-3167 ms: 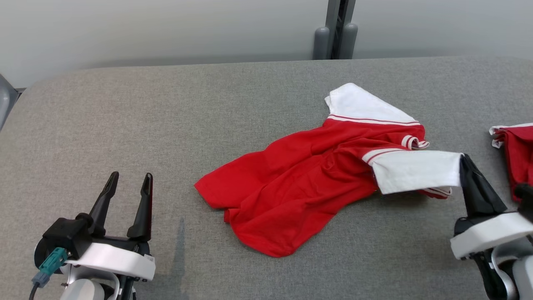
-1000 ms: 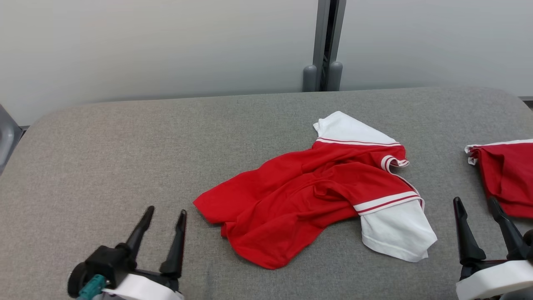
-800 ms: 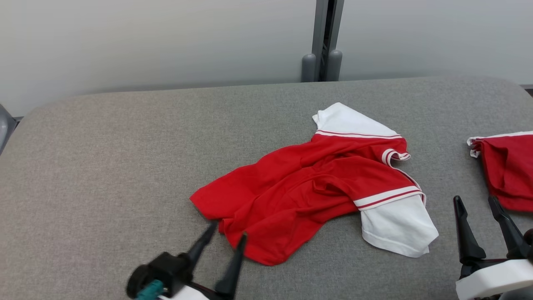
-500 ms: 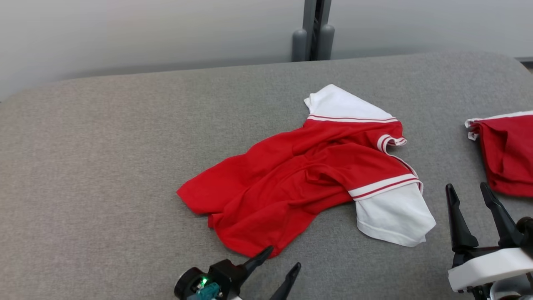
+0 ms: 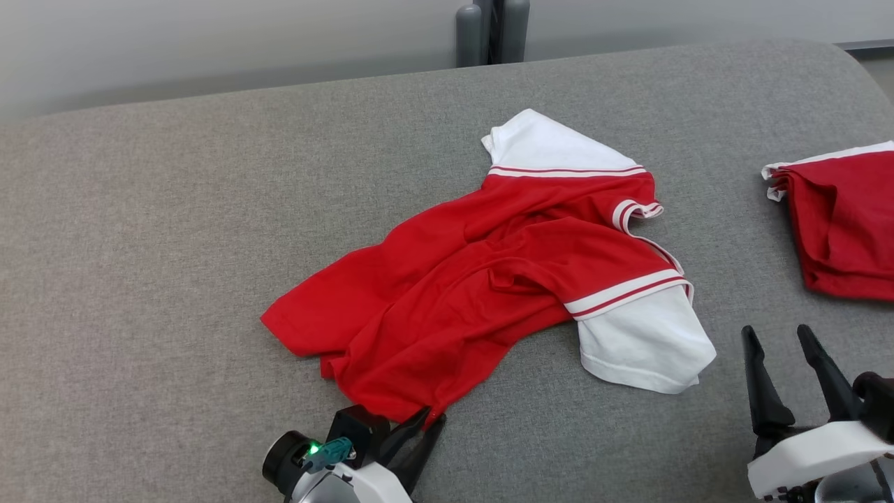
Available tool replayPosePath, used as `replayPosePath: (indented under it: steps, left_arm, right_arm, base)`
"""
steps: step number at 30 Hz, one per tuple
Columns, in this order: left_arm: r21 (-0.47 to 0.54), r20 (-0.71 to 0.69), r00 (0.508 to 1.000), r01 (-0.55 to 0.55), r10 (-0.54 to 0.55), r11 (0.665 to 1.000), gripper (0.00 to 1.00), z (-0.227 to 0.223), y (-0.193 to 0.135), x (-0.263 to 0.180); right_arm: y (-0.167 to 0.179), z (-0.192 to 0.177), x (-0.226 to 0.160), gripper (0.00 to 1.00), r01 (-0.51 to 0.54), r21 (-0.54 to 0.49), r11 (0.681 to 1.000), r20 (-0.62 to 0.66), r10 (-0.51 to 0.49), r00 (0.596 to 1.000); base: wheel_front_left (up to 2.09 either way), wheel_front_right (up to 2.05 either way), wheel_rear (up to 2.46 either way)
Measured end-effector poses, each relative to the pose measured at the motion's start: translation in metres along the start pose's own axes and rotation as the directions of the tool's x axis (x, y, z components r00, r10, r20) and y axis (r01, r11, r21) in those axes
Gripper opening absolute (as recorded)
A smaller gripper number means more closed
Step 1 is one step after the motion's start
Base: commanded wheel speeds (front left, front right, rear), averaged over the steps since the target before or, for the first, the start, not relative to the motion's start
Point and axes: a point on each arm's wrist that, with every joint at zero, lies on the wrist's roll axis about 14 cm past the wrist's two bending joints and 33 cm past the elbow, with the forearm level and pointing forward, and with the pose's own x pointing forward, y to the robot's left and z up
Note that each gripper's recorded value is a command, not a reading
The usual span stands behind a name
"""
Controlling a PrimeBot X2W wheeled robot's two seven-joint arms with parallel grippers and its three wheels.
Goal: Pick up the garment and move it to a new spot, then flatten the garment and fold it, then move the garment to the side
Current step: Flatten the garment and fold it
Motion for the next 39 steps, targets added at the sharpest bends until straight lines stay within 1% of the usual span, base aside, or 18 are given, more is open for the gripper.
replayPosePath:
  steps: [2,5,10,14,17,18,19,20,21,27,30,34,37,39]
  left_arm:
    - [0.002,-0.007,1.0,-0.002,0.002,1.0,0.0,-0.002,0.002,0.001]
    - [0.006,-0.004,1.0,-0.006,0.006,1.0,0.0,-0.001,0.006,0.004]
    - [0.004,0.006,1.0,-0.022,0.022,1.0,0.0,0.001,0.013,0.004]
    - [-0.002,0.012,0.999,-0.033,0.033,0.999,0.0,0.001,0.018,0.004]
    - [-0.003,0.018,0.999,-0.041,0.041,0.999,0.0,0.003,0.021,0.004]
    - [-0.006,0.02,0.999,-0.042,0.043,0.999,0.0,0.002,0.022,0.004]
    - [-0.006,0.021,0.999,-0.045,0.045,0.999,0.0,0.002,0.023,0.003]
    - [-0.007,0.025,0.999,-0.048,0.048,0.999,0.0,0.003,0.023,0.003]
    - [-0.008,0.029,0.998,-0.051,0.051,0.999,0.0,0.003,0.024,0.002]
    - [0.012,0.098,0.993,-0.073,0.072,0.997,0.0,0.018,0.033,-0.004]
    - [0.042,0.16,0.985,-0.078,0.07,0.996,0.0,0.038,0.033,-0.007]
    - [0.101,0.258,0.964,-0.093,0.064,0.99,0.0,0.073,0.035,-0.016]
    - [0.15,0.328,0.943,-0.111,0.056,0.982,0.0,0.102,0.035,-0.027]
    - [0.179,0.378,0.924,-0.128,0.051,0.976,0.0,0.123,0.034,-0.035]
  right_arm:
    - [-0.003,-0.015,-0.002,1.0,0.0,-0.01,1.0,-0.056,-0.001,0.998]
    - [0.003,-0.039,-0.005,1.0,-0.034,-0.016,0.999,-0.147,0.031,0.989]
    - [0.015,-0.079,-0.01,1.0,-0.083,0.008,0.997,-0.278,0.082,0.957]
    - [0.026,-0.093,-0.002,1.0,-0.107,0.036,0.994,-0.314,0.113,0.943]
    - [0.038,-0.097,0.007,1.0,-0.137,0.051,0.989,-0.318,0.146,0.937]
    - [0.04,-0.099,0.01,0.9,-0.145,0.052,0.988,-0.321,0.154,0.934]
    - [0.041,-0.1,0.012,0.48,-0.151,0.053,0.987,-0.325,0.16,0.932]
    - [0.042,-0.102,0.013,0.23,-0.156,0.055,0.986,-0.329,0.166,0.93]
    - [0.042,-0.103,0.014,0.0,-0.158,0.057,0.986,-0.33,0.168,0.929]
    - [0.042,-0.093,0.018,0.0,-0.166,0.065,0.984,-0.271,0.178,0.946]
    - [0.038,-0.073,0.018,0.0,-0.162,0.074,0.984,-0.2,0.173,0.964]
    - [0.04,-0.029,0.021,0.0,-0.175,0.114,0.978,-0.074,0.184,0.98]
    - [0.047,0.011,0.021,0.0,-0.208,0.157,0.965,0.028,0.206,0.978]
    - [0.049,0.041,0.021,0.0,-0.238,0.161,0.958,0.104,0.223,0.969]
  base:
    - [0.0,0.0,0.0]
    - [0.0,0.0,0.0]
    - [0.0,0.0,0.0]
    - [0.0,0.0,0.0]
    - [0.0,0.0,0.0]
    - [0.0,0.0,0.0]
    - [0.0,0.0,0.0]
    - [0.0,0.0,0.0]
    - [0.0,0.0,0.0]
    - [0.0,0.0,0.0]
    - [0.0,0.0,0.0]
    - [0.0,0.0,0.0]
    - [0.0,0.0,0.0]
    - [0.0,0.0,0.0]
